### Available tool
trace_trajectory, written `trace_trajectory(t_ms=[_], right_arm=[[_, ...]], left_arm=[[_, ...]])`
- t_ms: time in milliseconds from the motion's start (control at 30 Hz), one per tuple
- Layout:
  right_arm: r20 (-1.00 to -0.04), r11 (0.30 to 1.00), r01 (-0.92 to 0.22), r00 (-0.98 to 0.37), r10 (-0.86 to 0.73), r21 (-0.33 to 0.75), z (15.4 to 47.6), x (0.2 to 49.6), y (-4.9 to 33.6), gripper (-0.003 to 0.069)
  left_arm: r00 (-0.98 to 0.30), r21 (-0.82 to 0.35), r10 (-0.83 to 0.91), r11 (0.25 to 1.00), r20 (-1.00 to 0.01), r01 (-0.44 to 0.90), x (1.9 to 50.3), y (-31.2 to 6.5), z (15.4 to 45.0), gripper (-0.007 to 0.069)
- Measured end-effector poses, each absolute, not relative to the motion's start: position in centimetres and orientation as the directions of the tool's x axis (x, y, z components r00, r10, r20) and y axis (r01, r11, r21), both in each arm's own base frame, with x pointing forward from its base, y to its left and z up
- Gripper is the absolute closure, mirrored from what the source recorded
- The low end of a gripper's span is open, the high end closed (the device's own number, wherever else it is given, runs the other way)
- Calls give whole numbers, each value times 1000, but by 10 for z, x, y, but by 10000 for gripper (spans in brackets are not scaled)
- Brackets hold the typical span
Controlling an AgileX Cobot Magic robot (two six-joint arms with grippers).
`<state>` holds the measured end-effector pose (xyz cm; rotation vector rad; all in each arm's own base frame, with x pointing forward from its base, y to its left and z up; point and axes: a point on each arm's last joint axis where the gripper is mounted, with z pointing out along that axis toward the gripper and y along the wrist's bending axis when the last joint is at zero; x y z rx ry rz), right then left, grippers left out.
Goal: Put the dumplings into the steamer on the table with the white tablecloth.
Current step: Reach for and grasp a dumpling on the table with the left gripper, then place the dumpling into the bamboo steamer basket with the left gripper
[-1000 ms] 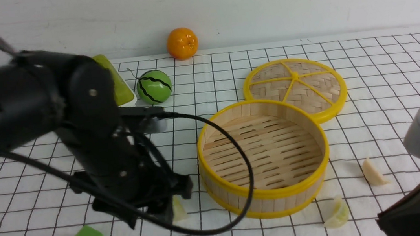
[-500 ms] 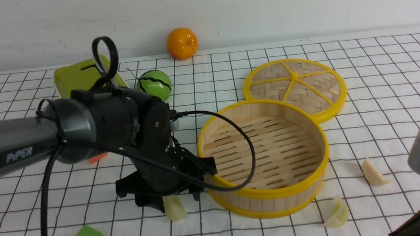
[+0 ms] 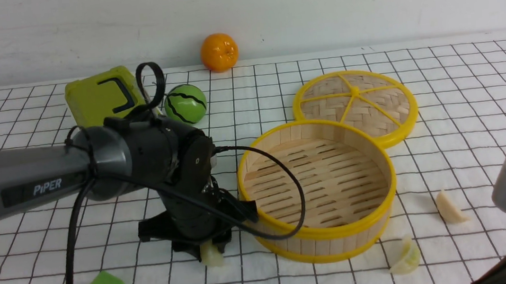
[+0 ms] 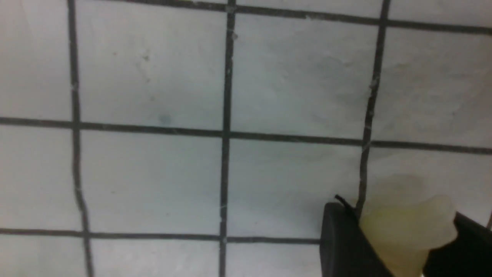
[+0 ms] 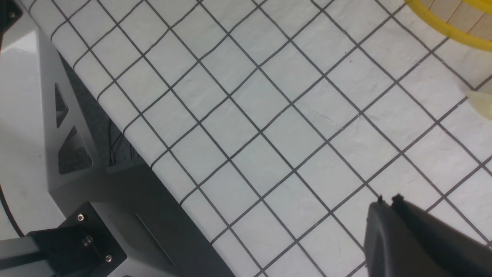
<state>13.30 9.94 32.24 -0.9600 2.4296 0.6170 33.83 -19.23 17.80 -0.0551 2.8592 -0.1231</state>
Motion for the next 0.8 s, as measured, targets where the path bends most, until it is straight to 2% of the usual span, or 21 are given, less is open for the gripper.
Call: trace_trajectory(t_ms=[67,133,267,300,333,367,533,633,800], right_arm=[[-552,656,-716,-656,-515,239,322,133,99,648],[-552,656,-716,-656,-515,239,322,133,99,647],[-563,659,-714,-653,-507,234,323,134,100,643],[-566,660,-714,-652,-505,233,323,134,100,642],[-566,660,-714,-652,-505,233,323,134,100,642],[-570,661,-713,-651,-501,234,323,134,100,640],[-565,655,-711,-660,-495,257,324,133,101,636],[-555,650,-712,-665,-501,266,323,131,101,631],[-540,645,-713,-669,-510,274,323,130,101,626]], left_arm=[[-956,-83,-2,996,-293,23,337,-192,200,384],[-935,-124,24,990,-354,72,338,-194,237,384],[-874,-264,24,949,-486,173,342,-206,312,384],[-865,-299,24,933,-501,199,343,-210,325,384],[-867,-303,26,931,-497,202,342,-211,325,384],[-861,-357,36,901,-507,248,346,-220,340,384],[-884,-439,66,849,-462,293,362,-244,337,384],[-905,-434,105,851,-413,297,377,-264,309,384],[-901,-336,194,880,-388,334,391,-297,262,384]])
